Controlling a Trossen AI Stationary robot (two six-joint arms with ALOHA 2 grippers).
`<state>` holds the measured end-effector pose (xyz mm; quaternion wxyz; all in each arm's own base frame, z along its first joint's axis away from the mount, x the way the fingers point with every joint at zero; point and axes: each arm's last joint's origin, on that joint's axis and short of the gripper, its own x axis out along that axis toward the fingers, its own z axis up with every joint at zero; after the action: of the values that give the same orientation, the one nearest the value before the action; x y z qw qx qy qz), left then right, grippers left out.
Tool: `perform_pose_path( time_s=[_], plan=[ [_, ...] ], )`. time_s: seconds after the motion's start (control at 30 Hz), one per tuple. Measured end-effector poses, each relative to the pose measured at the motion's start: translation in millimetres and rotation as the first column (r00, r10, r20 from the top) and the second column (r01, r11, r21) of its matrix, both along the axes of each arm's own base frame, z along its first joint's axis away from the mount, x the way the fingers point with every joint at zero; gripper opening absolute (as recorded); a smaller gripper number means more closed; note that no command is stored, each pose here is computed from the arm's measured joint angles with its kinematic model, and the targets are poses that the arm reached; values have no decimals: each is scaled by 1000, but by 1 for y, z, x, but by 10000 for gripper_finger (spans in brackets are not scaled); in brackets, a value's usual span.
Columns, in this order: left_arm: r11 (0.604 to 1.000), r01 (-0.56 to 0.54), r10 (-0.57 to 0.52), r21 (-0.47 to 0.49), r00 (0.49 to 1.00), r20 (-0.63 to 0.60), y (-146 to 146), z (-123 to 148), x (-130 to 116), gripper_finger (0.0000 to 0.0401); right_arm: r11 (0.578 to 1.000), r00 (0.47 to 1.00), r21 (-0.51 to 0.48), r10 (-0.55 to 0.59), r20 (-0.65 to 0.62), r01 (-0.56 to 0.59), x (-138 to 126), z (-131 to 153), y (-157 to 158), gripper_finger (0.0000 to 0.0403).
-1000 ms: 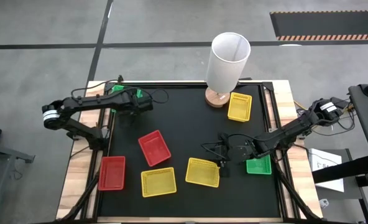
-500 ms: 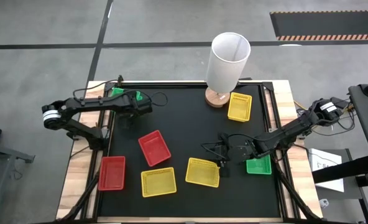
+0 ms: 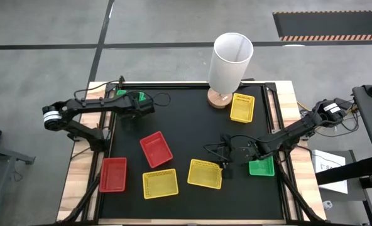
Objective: Stack baskets by color
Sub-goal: Stack the top right green bin on top of the top left green bin, then stack the bottom right yellow bin on top of the top right yellow bin
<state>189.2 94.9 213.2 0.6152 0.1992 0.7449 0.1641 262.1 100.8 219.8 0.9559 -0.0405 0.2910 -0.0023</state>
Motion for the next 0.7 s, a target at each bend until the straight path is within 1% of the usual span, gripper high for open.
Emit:
perform_pose_path(
  time_s=[0.2, 0.3, 0.5, 0.7],
  plan=[
    [1000, -4, 4, 10, 1000, 3, 0, 0, 0, 73, 1000, 1000, -2, 1, 0, -1, 0, 0, 0, 167],
    [1000, -5, 5, 13, 1000, 9, 0, 1, 1, 91, 1000, 1000, -2, 1, 0, -1, 0, 0, 0, 167],
    [1000, -13, 13, 21, 1000, 19, 0, 3, 1, 98, 1000, 1000, -2, 1, 1, -1, 0, 0, 0, 167],
    [998, -59, 58, 25, 997, 40, -1, 7, 1, 98, 1000, 1000, -2, 1, 1, -1, 0, 0, 0, 167]
  ],
)
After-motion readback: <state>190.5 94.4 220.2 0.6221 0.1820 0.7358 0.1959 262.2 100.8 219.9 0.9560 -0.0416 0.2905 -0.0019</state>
